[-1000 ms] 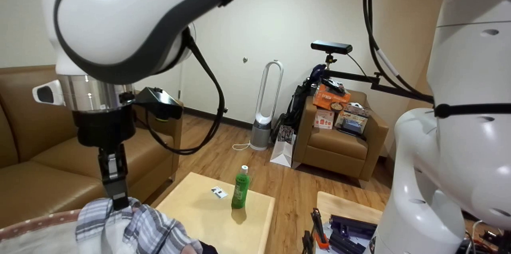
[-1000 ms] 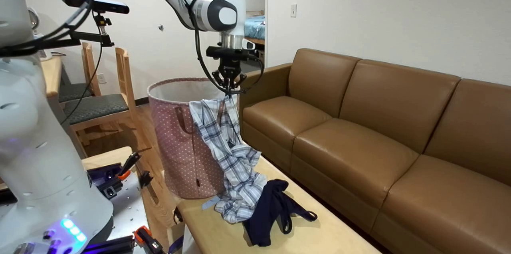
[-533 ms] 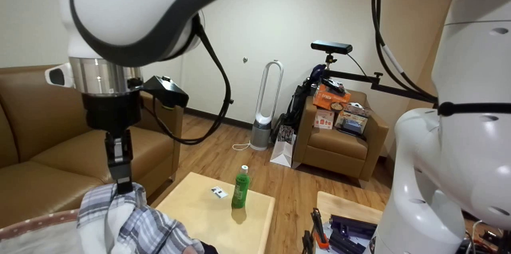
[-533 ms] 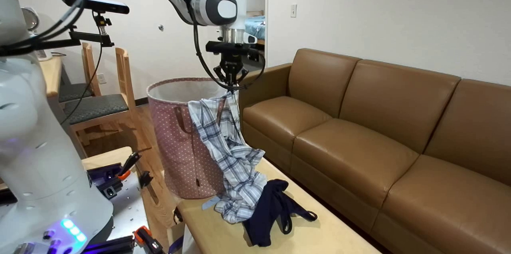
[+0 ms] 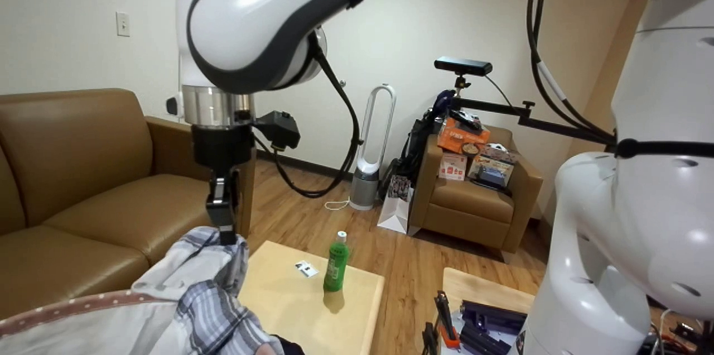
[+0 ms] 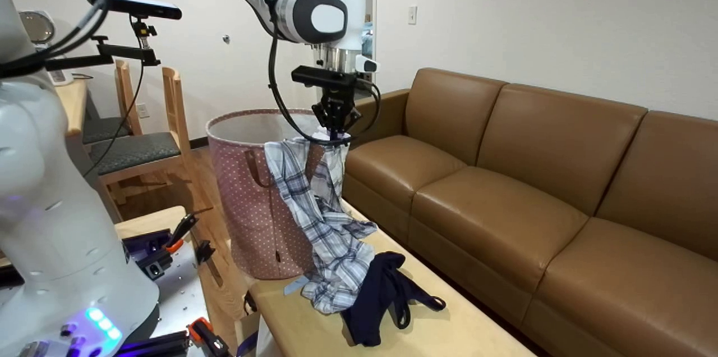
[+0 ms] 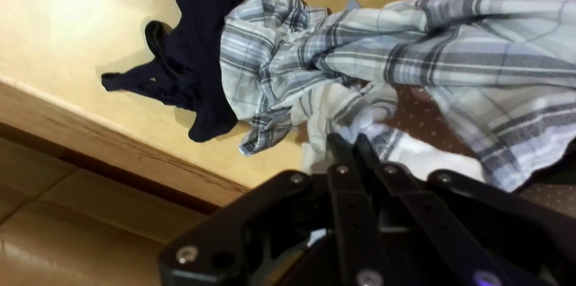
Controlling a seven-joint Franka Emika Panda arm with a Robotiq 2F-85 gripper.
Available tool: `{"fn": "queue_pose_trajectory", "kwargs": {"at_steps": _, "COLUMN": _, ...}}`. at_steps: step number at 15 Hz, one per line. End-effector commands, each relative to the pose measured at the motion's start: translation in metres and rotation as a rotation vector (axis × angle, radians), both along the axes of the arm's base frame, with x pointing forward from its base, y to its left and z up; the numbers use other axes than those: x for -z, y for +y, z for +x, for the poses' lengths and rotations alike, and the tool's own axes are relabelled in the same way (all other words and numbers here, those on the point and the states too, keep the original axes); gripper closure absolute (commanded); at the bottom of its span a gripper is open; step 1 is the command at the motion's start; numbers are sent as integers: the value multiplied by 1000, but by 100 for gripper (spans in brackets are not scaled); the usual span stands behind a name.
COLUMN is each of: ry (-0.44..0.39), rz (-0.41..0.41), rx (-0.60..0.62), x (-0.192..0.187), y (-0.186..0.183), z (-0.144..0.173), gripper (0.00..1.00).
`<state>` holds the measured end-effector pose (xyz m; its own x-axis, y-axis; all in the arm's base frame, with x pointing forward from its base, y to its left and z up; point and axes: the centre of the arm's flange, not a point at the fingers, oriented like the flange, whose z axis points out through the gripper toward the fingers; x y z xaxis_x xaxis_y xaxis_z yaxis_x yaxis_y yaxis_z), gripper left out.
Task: Remove the checkered shirt from the pink laundry bag
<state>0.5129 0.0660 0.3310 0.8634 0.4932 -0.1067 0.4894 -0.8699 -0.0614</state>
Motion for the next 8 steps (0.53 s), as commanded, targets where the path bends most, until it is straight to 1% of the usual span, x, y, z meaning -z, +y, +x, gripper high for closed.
{"fn": "queue_pose_trajectory", "kwargs": {"at_steps": 1, "ry": 17, "rz": -7, "rx": 139, "x": 19, "y": -31, "z": -10, "gripper": 94}}
{"fn": "queue_pose_trajectory", "kwargs": {"at_steps": 4, "ry": 50, "rz": -25, "rx": 186, "x": 46, "y": -46, "z": -4, "gripper": 93}}
{"fn": "queue_pose_trajectory", "kwargs": {"at_steps": 8, "ry": 63, "rz": -24, "rx": 160, "x": 88, "y": -47, "z": 15, "gripper": 93}}
